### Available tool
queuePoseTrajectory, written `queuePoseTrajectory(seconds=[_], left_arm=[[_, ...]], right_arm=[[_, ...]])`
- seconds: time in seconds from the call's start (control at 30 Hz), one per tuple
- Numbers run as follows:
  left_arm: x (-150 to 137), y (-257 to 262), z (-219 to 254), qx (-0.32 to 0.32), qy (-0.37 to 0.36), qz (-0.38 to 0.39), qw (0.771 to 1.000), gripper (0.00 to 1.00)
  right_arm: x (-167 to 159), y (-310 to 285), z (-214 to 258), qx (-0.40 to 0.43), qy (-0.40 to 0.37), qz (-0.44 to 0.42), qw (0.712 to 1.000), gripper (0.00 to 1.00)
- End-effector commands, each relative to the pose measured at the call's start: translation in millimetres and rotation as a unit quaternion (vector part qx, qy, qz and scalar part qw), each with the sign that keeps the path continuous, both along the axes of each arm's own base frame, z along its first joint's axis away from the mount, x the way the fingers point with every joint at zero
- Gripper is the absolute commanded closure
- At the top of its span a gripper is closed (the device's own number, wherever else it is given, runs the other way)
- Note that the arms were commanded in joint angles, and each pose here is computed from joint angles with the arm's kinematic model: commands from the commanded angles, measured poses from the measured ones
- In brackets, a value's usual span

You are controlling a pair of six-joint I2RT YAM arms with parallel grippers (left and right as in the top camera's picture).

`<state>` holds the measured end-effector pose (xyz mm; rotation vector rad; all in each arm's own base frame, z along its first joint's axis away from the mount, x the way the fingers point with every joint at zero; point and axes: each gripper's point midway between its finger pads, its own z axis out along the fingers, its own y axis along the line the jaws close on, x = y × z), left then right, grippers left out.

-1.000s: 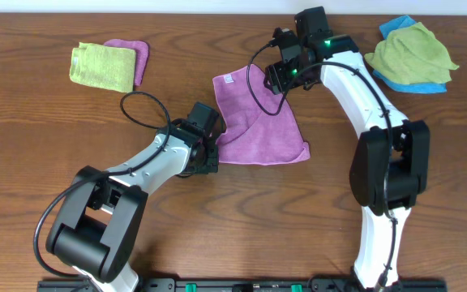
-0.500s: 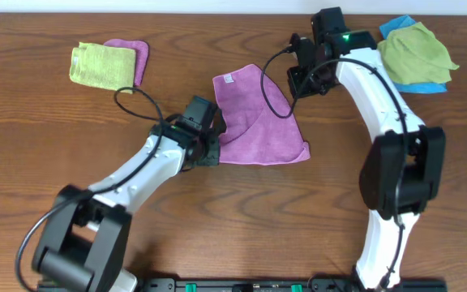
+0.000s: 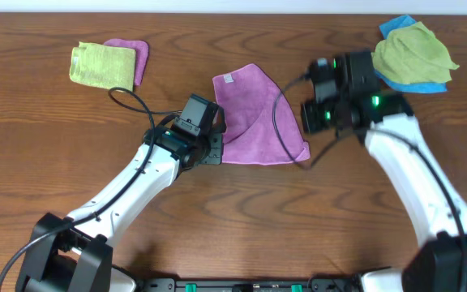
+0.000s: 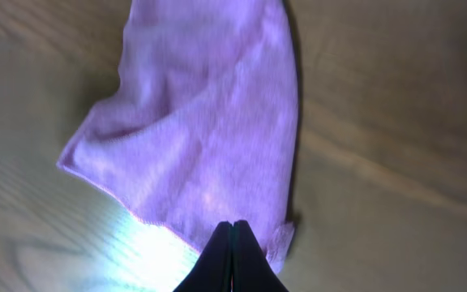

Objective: Fold the cloth

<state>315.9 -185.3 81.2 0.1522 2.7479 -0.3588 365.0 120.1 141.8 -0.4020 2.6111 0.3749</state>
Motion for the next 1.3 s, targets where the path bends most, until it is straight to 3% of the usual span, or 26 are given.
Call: queuePoseTrajectory(seconds=[0.0,0.3,0.57,1.27], left_arm=[[6,-9,9,-0.002,-0.023,-0.023,0.999,0.94],[6,-25,-30,-0.010,0.020,-0.041,0.999,0.94],[10,-46,-38,-0.034,0.012,-0.056,0.998,0.94],[9,-43,-75,-0.009,0.041,-0.052,0.998,0.94]], right_arm=[[-22,1,-17,0.009,0.018,-0.014,1.000,0.98],[-46,15,-58,0.025,0.049,0.002,0.998,0.98],[-44,21,-86,0.029,0.069,0.005,0.997,0.98],[-33,5,-120,-0.016,0.081,-0.022,0.996,0.99]])
